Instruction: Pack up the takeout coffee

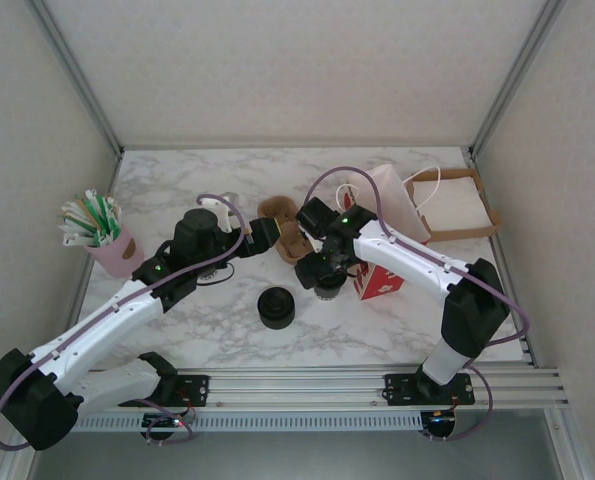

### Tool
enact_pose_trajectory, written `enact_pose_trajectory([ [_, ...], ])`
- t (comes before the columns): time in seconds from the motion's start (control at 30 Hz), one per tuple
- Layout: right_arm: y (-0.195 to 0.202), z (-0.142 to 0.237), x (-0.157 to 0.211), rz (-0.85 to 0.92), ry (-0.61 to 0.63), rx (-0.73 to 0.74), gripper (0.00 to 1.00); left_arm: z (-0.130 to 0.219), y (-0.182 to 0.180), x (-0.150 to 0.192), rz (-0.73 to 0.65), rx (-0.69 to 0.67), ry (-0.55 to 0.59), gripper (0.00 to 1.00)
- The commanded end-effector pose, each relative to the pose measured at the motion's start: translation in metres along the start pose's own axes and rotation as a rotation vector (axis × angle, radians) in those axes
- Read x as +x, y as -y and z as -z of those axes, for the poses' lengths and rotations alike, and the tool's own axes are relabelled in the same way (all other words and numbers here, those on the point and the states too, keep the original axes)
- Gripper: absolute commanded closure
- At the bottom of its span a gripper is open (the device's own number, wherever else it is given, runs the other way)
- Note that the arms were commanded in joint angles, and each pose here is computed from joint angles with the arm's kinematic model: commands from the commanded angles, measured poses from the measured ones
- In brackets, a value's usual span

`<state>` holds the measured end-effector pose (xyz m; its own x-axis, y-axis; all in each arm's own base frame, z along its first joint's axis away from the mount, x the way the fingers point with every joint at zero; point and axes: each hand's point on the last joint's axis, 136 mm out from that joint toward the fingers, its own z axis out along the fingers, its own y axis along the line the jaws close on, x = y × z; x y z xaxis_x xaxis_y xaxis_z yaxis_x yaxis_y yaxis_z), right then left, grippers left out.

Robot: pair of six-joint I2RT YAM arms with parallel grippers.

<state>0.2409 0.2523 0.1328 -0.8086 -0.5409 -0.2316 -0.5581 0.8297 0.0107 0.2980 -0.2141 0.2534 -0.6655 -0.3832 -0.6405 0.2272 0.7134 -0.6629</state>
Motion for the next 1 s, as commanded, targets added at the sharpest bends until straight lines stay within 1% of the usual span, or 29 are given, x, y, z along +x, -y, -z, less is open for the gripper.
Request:
enact_pose_trajectory([
  [0.0, -0.01, 0.016, 0.007, -0.032, 0.0, -0.078, 0.07, 0.0, 0.002, -0.004, -0.015, 0.018, 0.011, 0.0],
  [0.2, -0.017, 0.024, 0.019, -0.05, 0.001, -0.105, 0.08, -0.001, 0.003, -0.003, -0.01, 0.021, 0.004, 0.0],
  [0.37, -0.023, 0.026, 0.029, -0.051, -0.012, -0.118, 0.12, -0.002, 0.005, -0.004, -0.005, 0.03, 0.002, 0.0],
  [0.47, -0.018, 0.03, 0.032, -0.053, -0.007, -0.08, 0.13, -0.002, 0.007, -0.005, -0.002, 0.036, 0.004, 0.0],
  [0.63, -0.001, 0.037, 0.022, -0.04, 0.054, 0.018, 0.12, -0.004, 0.008, -0.004, 0.008, 0.043, 0.0, 0.0],
  [0.77, 0.009, 0.028, 0.016, -0.007, 0.037, 0.085, 0.12, -0.006, 0.007, -0.002, 0.015, 0.048, -0.003, 0.0],
  [0.97, 0.002, 0.017, 0.008, 0.038, 0.007, 0.064, 0.14, -0.007, 0.005, 0.001, 0.019, 0.046, -0.01, 0.0],
])
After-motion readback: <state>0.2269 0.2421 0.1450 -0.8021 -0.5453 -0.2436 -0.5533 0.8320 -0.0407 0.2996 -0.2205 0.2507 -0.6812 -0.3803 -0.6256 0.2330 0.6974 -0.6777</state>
